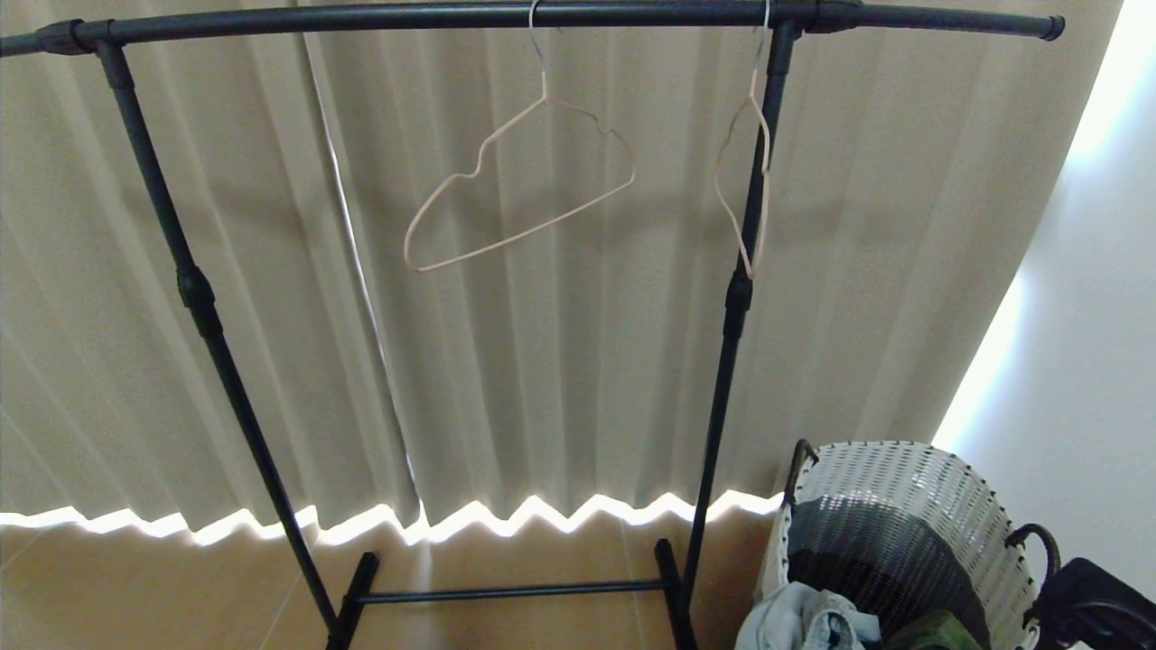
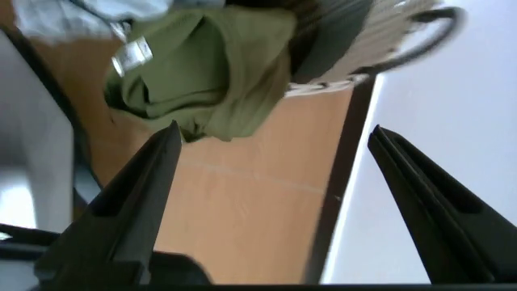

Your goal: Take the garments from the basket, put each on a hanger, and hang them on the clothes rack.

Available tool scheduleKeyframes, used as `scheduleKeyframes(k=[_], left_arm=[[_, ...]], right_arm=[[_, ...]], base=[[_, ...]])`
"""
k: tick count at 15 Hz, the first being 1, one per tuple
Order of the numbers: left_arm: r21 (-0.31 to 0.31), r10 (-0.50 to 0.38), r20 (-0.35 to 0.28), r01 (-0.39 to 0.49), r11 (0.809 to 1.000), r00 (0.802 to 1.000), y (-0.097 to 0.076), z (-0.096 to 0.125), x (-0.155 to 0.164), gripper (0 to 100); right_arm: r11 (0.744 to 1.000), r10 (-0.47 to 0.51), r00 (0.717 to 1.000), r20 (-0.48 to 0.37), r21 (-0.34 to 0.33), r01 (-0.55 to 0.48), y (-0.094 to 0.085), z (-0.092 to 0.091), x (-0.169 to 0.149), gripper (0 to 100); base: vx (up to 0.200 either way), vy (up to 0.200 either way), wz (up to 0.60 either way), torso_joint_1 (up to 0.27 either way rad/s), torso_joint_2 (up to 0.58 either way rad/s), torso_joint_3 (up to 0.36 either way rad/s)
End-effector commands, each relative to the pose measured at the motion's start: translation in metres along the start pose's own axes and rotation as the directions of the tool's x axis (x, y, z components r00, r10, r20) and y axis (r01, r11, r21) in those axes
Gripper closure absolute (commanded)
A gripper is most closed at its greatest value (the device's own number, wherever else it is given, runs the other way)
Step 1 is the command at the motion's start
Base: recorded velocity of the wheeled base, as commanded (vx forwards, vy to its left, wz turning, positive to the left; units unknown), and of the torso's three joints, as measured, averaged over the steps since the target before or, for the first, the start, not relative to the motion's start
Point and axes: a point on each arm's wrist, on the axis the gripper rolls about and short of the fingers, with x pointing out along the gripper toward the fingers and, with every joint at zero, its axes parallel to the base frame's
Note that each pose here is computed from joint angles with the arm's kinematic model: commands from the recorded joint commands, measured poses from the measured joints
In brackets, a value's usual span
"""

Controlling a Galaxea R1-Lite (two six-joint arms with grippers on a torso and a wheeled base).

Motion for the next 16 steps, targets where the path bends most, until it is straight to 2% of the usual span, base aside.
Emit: scheduleKeyframes(k=[1,6,8,10,16], left_arm=[[0.000,0.001,0.001,-0.001,1.000,1.000,0.000,0.000,0.000,0],[-0.002,0.001,0.001,-0.001,1.000,1.000,0.000,0.000,0.000,0],[0.000,0.001,0.001,-0.001,1.000,1.000,0.000,0.000,0.000,0],[0.000,0.001,0.001,-0.001,1.000,1.000,0.000,0.000,0.000,0],[0.000,0.001,0.001,-0.001,1.000,1.000,0.000,0.000,0.000,0]], right_arm=[[0.993,0.068,0.985,-0.156,-0.082,-0.081,0.002,0.012,0.044,0],[0.993,0.074,0.980,-0.186,-0.077,-0.090,0.002,0.017,0.073,0],[0.997,0.059,0.977,-0.207,-0.046,-0.070,-0.004,0.016,0.089,0],[0.996,0.045,0.982,-0.185,-0.066,-0.058,-0.005,0.017,0.095,0],[0.999,-0.004,0.995,-0.102,-0.050,-0.001,-0.009,0.025,0.118,0]], base=[[0.000,0.000,0.00,0.000,0.00,0.000],[0.000,0.000,0.00,0.000,0.00,0.000],[0.000,0.000,0.00,0.000,0.00,0.000],[0.000,0.000,0.00,0.000,0.00,0.000],[0.000,0.000,0.00,0.000,0.00,0.000]])
